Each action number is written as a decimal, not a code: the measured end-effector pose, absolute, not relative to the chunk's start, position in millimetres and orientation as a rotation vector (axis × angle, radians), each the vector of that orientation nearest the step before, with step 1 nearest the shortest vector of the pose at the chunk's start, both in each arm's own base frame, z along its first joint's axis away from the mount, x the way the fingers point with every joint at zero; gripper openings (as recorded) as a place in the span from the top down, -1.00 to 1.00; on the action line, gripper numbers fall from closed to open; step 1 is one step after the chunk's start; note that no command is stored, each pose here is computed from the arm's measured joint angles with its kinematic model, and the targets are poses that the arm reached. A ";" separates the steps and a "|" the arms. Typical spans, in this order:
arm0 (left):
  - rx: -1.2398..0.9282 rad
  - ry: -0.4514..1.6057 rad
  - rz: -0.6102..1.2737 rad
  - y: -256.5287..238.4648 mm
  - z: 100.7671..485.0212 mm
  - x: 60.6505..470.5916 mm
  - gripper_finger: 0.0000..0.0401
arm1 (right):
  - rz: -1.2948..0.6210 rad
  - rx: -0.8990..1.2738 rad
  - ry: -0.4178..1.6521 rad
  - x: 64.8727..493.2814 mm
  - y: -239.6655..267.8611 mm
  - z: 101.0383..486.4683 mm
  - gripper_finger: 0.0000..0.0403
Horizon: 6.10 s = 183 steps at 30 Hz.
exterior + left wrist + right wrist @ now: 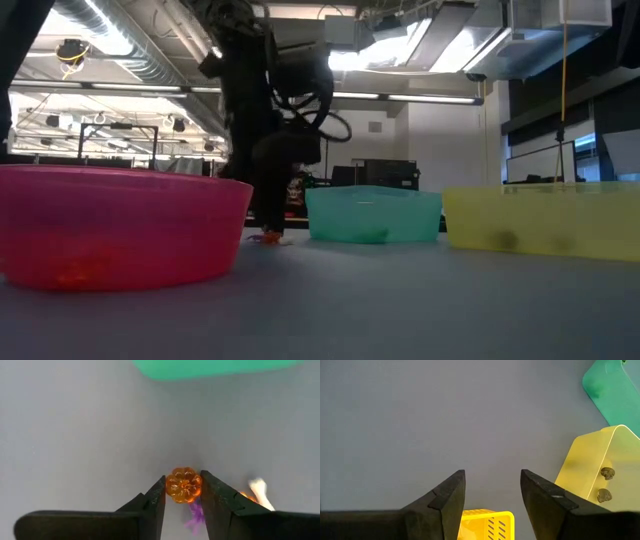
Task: Sort Halloween decoration
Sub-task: Put the orange pumpkin toy into the pink bowl, then put the green skeleton toy into the green bin
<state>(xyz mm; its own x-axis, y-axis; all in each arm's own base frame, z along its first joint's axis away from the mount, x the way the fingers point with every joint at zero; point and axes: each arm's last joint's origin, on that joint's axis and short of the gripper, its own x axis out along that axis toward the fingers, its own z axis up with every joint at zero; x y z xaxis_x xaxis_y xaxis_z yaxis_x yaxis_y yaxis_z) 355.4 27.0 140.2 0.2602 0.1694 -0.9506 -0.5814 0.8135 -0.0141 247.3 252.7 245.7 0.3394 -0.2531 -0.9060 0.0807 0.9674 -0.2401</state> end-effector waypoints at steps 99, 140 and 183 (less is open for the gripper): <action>0.006 1.546 0.245 -53.4 213.4 348.5 -0.08 | -0.222 -0.166 1.201 247.3 252.6 245.8 0.06; -0.344 1.439 0.452 23.0 149.8 277.7 -0.04 | -0.263 -0.092 0.905 383.6 110.1 260.1 0.06; -0.440 1.321 0.453 -4.7 150.3 289.2 -0.04 | -0.247 -0.092 0.911 383.1 111.5 259.9 0.06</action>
